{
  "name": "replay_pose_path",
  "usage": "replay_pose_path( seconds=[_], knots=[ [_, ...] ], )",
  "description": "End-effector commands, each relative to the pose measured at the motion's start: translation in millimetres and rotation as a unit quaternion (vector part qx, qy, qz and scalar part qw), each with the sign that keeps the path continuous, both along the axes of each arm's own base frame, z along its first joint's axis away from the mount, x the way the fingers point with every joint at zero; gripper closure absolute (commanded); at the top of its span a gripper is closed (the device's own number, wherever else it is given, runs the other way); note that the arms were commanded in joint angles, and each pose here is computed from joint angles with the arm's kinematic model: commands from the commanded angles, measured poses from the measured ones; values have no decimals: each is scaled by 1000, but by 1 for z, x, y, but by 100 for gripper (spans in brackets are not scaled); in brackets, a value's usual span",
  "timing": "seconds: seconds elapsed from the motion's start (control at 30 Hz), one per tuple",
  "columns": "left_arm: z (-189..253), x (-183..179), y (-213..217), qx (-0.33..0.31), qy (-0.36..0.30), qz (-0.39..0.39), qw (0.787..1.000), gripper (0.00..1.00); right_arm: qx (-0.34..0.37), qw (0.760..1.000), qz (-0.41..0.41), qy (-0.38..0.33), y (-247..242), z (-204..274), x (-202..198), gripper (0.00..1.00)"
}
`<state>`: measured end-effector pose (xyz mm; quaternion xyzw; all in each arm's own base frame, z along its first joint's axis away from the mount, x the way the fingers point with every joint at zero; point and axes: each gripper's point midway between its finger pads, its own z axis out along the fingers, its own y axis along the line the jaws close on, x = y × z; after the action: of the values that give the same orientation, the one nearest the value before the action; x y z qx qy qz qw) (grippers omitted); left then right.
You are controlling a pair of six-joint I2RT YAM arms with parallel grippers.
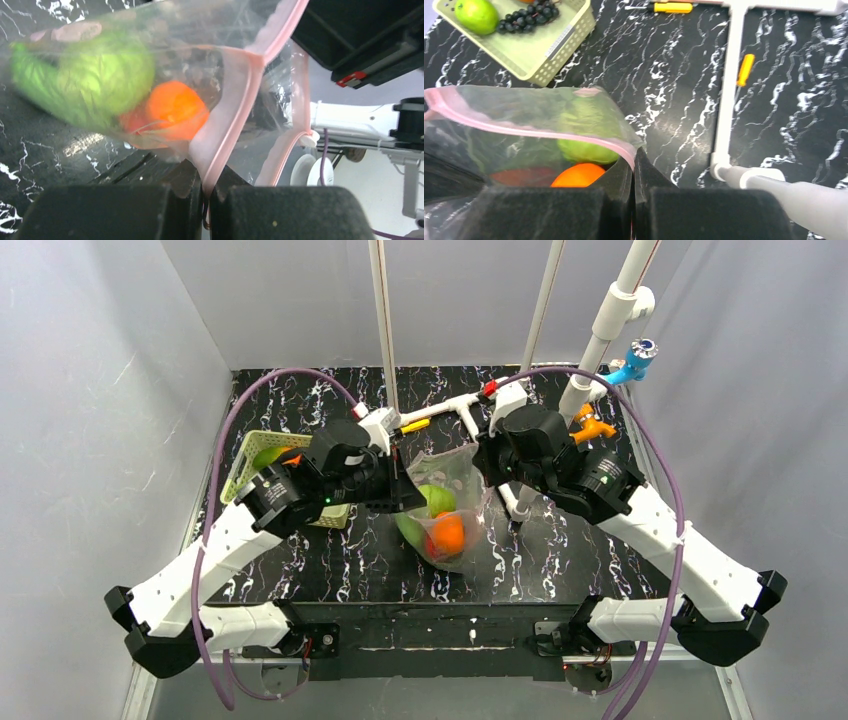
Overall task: Place the food in the zip-top bag and seal the zipper
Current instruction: Adjust the zipper food storage bag at the center of the board.
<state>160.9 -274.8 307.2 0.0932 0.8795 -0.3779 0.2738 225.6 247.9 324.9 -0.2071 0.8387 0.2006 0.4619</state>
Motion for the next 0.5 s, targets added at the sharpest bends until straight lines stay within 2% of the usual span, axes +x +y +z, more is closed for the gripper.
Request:
replay_pose_path(
  seconds=[0.0, 0.13, 0.27, 0.47],
  knots=[
    [24, 18, -5, -30, -15, 26, 999, 100, -7, 997, -28, -78, -23, 46, 11, 99],
    [-8, 25, -22, -5, 26, 15, 1000, 100, 46, 998, 23, -47, 0, 39, -4, 99],
    [-36, 30, -10, 5, 50, 47, 998, 100, 40, 999, 29, -18, 10, 12, -5, 99],
    [-37, 28, 13, 4, 52, 76, 996, 100, 41, 998, 37, -40, 6, 26, -6, 99]
  ],
)
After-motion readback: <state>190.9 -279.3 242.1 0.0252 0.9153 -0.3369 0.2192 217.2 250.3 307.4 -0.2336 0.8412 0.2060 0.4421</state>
